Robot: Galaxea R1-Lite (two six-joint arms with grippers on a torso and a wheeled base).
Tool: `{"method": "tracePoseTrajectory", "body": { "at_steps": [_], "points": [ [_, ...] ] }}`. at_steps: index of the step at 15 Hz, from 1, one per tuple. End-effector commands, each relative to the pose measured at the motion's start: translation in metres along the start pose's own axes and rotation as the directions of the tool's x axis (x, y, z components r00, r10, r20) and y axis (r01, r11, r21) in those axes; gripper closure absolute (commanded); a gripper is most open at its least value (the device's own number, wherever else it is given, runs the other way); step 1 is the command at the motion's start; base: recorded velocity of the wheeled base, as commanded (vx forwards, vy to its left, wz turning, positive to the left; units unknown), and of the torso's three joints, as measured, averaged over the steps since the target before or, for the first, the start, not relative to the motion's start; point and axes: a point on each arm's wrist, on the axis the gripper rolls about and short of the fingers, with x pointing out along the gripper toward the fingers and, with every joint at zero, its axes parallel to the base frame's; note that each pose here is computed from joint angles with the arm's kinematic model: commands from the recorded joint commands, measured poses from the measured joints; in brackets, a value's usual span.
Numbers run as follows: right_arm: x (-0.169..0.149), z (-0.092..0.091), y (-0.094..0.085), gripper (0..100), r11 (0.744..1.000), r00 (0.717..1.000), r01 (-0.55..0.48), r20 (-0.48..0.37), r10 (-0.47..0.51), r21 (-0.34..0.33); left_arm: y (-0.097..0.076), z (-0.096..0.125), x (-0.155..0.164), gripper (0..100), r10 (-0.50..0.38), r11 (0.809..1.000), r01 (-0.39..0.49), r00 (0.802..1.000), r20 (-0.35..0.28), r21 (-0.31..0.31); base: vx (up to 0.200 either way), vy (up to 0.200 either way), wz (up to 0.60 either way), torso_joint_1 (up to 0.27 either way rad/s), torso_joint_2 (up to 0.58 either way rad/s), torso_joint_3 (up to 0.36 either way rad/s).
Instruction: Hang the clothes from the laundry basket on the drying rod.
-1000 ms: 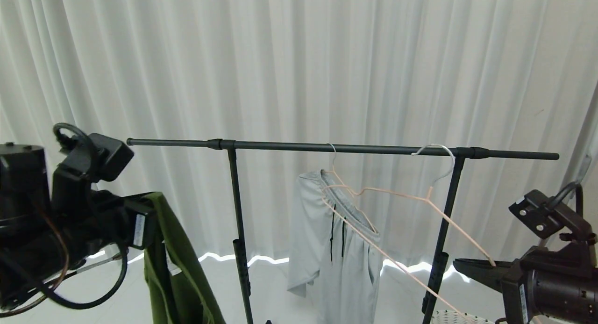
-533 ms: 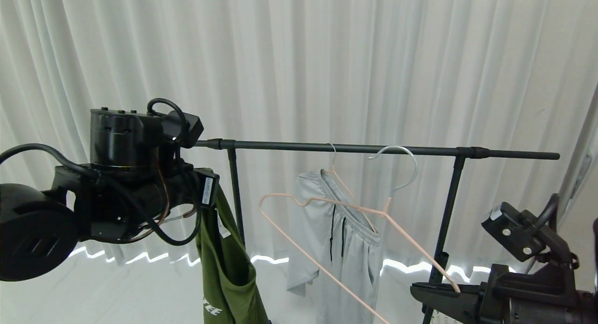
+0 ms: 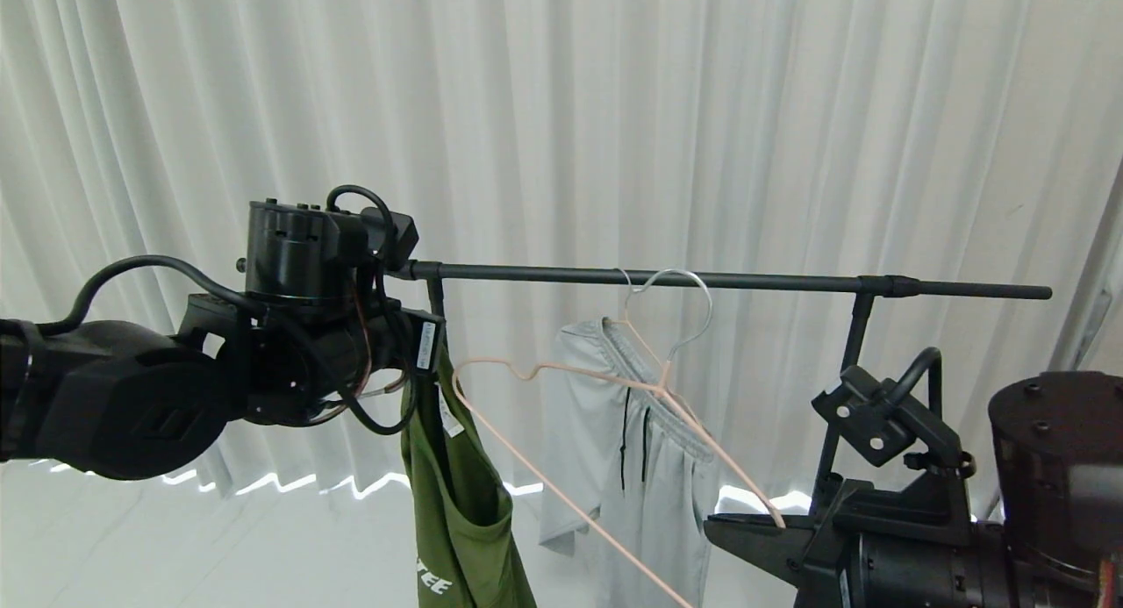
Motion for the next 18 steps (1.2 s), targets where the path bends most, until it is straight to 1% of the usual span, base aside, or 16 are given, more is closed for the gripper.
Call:
{"method": "tracePoseTrajectory", "body": {
  "at_steps": [1,4,7,8,9,11,13,15,18],
  "points": [
    [0.006,0.001,0.002,100,1.0,1.0,-0.005,-0.012,0.005,-0.005,-0.001,0.0,0.005,100,0.002,1.0,-0.002,1.0,-0.005,-0.002,0.0,0.0,0.0,0.0,0.0,0.0],
    [0.013,0.002,0.007,100,1.0,1.0,-0.016,-0.021,0.016,-0.01,-0.003,0.001,0.004,100,0.007,1.0,-0.007,1.0,-0.002,0.0,0.0,0.0,0.0,0.0,0.0,0.0],
    [0.011,0.003,0.01,100,0.999,0.999,-0.03,-0.013,0.03,-0.016,-0.003,-0.003,0.007,100,0.103,0.995,-0.103,0.994,-0.026,0.006,0.0,0.0,0.0,0.0,0.0,0.0],
    [0.011,0.003,0.01,100,0.999,0.999,-0.03,-0.014,0.03,-0.016,-0.004,-0.003,0.006,100,0.102,0.995,-0.102,0.994,-0.026,0.008,0.0,0.0,0.0,0.0,0.0,0.0],
    [0.015,0.002,0.01,100,1.0,0.999,-0.027,-0.021,0.026,-0.012,-0.011,0.0,0.001,100,0.081,0.997,-0.081,0.997,-0.01,0.015,0.0,0.0,0.0,0.0,0.0,0.0],
    [0.019,0.005,0.011,100,1.0,0.999,-0.026,-0.019,0.026,-0.002,-0.017,0.002,-0.003,100,0.065,0.998,-0.065,0.998,0.002,0.022,0.0,0.0,0.0,0.0,0.0,0.0],
    [0.024,0.007,0.011,100,1.0,1.0,-0.023,-0.014,0.023,0.006,-0.019,0.003,-0.004,100,0.064,0.998,-0.064,0.998,0.007,0.025,0.0,0.0,0.0,0.0,0.0,0.0],
    [0.031,0.012,0.005,100,1.0,1.0,-0.006,0.004,0.006,0.019,-0.02,0.004,-0.009,100,0.057,0.998,-0.058,0.998,0.014,0.025,0.0,0.0,0.0,0.0,0.0,0.0],
    [0.037,0.013,0.005,100,1.0,1.0,-0.011,0.012,0.011,0.024,-0.021,0.002,-0.012,100,0.052,0.998,-0.052,0.999,0.014,0.025,0.0,0.0,0.0,0.0,0.0,0.0]
  ]
}}
